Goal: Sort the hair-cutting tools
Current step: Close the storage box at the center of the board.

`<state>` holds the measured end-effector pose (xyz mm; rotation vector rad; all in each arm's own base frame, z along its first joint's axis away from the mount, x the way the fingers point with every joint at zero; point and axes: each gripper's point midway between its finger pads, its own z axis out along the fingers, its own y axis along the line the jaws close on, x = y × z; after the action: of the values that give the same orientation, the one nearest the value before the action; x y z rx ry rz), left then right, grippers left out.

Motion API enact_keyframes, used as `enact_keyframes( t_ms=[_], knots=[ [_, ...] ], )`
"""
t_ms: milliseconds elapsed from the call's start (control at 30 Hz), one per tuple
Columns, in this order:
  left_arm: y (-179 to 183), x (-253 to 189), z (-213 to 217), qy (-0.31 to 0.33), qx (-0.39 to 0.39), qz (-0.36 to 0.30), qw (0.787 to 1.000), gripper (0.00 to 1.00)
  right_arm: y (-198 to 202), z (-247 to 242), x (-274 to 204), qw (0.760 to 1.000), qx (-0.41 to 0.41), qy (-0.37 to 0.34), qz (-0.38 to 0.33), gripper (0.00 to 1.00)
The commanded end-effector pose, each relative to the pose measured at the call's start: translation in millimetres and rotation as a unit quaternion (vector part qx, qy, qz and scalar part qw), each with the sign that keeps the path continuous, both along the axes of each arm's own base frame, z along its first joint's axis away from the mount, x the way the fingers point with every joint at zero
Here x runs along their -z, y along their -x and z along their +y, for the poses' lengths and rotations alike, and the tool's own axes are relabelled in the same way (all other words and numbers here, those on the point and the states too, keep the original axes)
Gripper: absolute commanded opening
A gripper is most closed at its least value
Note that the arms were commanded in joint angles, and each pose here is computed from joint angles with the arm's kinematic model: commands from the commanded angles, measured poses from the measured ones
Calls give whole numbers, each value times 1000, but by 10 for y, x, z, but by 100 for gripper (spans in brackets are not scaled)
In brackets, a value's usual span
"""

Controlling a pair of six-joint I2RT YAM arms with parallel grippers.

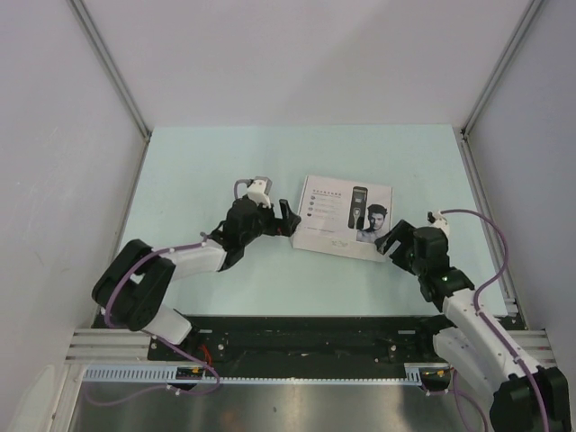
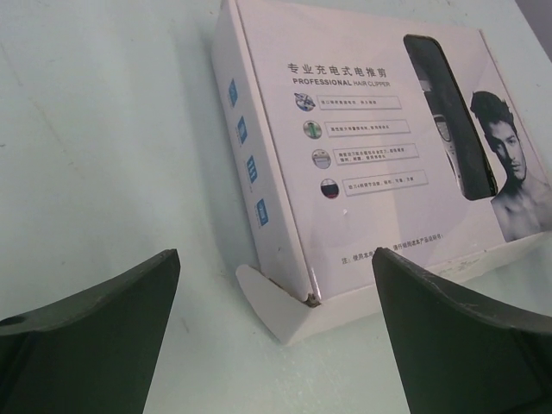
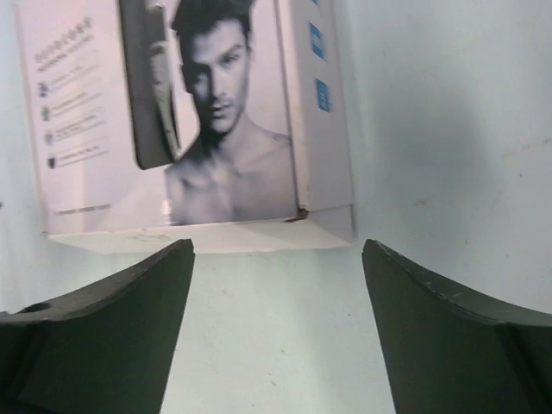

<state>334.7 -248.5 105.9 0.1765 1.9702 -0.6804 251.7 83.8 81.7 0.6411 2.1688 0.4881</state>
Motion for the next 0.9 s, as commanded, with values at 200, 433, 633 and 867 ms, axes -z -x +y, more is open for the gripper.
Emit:
enact_keyframes(
  t_ms=[200,433,633,867],
  knots=[
    [-454,-112,-429,43,80,11,996,100,-418,-43,-131,999,-12,-19,-40,97],
    [-520,-24,-704,71,141,42,987,100,-1004,286,-150,989,-120,-59,-67,97],
    [-449,6,-899,95,199,64,973,92,-1098,505,-120,976,-198,-74,-52,97],
    [-143,23,-822,99,210,69,970,82,-931,964,-38,955,-279,-98,-34,93]
  ],
)
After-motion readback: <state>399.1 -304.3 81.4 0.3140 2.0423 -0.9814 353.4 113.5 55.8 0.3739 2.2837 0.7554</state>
